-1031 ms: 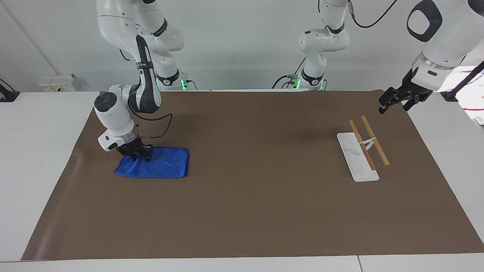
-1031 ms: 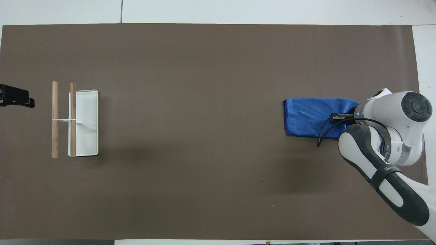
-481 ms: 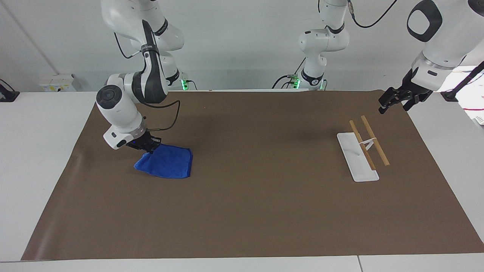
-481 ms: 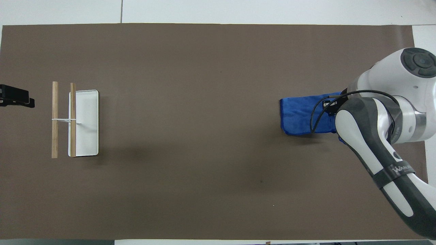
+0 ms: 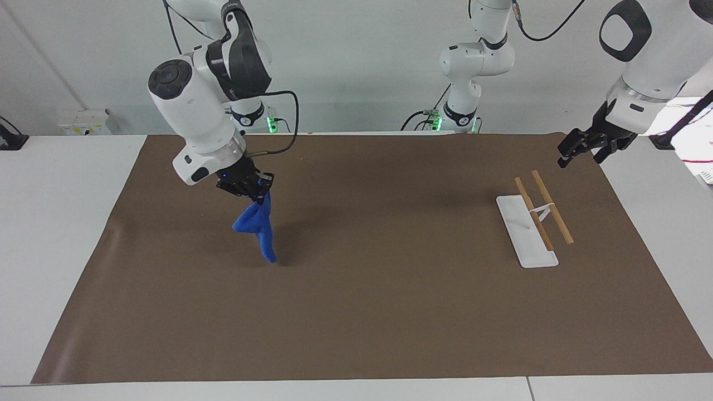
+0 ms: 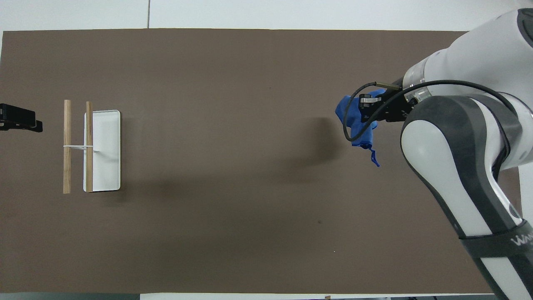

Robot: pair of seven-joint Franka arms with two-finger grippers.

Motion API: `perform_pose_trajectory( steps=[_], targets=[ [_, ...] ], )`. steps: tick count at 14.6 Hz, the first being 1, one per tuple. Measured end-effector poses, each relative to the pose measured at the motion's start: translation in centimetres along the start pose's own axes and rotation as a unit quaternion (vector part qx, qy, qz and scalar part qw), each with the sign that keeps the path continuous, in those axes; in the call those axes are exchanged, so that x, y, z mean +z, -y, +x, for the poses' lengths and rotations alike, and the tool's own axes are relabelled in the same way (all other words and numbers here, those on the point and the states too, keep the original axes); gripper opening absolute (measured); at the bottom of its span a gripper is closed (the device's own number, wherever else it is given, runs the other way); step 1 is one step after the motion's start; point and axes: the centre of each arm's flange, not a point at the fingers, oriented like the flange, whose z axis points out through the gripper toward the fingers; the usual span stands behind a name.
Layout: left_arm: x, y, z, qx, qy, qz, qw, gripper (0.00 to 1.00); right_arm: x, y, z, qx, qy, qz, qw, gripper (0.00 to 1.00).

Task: Right arm passes towel to left arm to hang
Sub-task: 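Lift the towel with the right gripper while the left gripper reaches in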

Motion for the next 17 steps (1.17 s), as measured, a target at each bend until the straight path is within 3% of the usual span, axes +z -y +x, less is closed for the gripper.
perform_pose_trajectory(
  steps=[2, 6, 10, 12, 14, 17],
  targets=[
    [-0.2, -0.6, -0.2, 0.005, 0.001, 0.000, 1.000, 1.00, -0.8, 4.2, -0.9, 0.052, -0.018, 0.065, 0.996, 0.04],
    [-0.6, -1.3, -0.7, 0.012, 0.004, 0.000, 1.000, 1.00, 0.6, 12.7, -3.6, 0.153, -0.042, 0.178, 0.971, 0.04],
    [-0.5, -1.4, -0.8, 0.011, 0.008, -0.002, 1.000, 1.00, 0.8, 16.3, -4.7, 0.279, -0.009, 0.299, 0.912, 0.04],
    [-0.5, -1.7, -0.8, -0.003, 0.009, -0.021, 1.000, 1.00, 1.1, 17.9, -5.6, 0.329, 0.007, 0.342, 0.880, 0.04],
    [-0.3, -2.3, -0.7, -0.044, 0.013, -0.043, 0.998, 1.00, 2.0, 20.4, -7.5, 0.375, 0.023, 0.378, 0.846, 0.04],
    [0.7, -4.2, -0.2, -0.116, 0.023, -0.084, 0.989, 1.00, 3.3, 22.6, -9.8, 0.422, 0.069, 0.400, 0.811, 0.04]
  ],
)
